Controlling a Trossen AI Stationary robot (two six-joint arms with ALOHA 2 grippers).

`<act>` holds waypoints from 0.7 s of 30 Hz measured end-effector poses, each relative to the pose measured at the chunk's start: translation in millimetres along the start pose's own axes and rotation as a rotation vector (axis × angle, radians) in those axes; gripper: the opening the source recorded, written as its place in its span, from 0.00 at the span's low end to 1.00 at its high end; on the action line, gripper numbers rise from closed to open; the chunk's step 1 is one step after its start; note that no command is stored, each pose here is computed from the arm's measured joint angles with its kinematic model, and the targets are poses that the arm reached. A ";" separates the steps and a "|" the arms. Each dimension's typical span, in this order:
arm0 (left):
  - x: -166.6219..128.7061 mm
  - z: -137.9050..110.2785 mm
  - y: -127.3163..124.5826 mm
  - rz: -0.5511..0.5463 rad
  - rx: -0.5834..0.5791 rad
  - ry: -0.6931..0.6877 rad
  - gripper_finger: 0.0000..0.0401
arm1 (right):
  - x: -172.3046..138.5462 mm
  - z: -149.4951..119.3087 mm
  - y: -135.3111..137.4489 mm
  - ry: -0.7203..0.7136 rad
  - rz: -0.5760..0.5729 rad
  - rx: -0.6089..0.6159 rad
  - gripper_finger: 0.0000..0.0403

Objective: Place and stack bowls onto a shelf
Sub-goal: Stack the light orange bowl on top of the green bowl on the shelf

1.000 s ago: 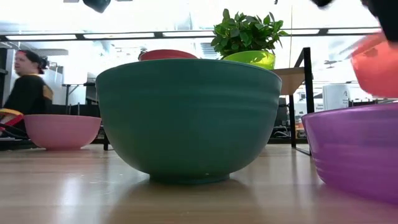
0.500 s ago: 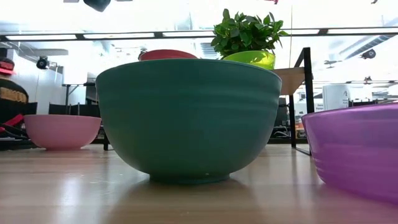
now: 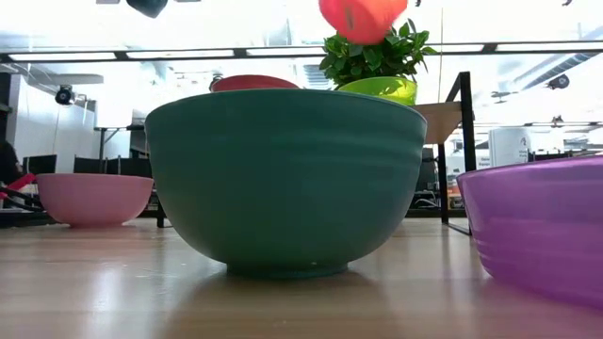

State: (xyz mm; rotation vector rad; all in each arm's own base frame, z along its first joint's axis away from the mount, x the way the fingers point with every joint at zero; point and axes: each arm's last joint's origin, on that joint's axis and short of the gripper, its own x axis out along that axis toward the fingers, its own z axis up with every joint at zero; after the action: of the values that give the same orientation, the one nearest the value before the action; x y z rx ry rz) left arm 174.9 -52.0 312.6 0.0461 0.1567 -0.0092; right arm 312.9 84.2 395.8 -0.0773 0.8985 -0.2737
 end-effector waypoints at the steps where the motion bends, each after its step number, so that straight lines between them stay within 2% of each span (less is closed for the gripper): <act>1: 0.0 -0.2 0.0 0.000 0.001 0.003 0.36 | 2.8 -1.3 -5.7 0.028 -0.019 -0.008 0.02; 5: 0.0 -1.0 0.0 0.000 0.004 0.011 0.36 | 13.0 -8.0 -26.3 0.144 -0.078 -0.008 0.02; 8: 0.0 -1.0 0.0 0.000 0.006 0.011 0.36 | 18.8 -9.4 -33.6 0.184 -0.063 -0.014 0.02; 21: 0.0 -0.9 0.0 0.000 0.014 0.010 0.36 | 25.7 -10.8 -39.2 0.204 -0.069 -0.006 0.02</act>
State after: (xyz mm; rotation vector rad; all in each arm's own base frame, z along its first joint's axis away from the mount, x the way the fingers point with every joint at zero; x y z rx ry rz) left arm 174.7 -52.0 311.8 0.0601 0.1662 -0.0104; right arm 311.7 40.2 376.5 -0.0873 1.1012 -0.3475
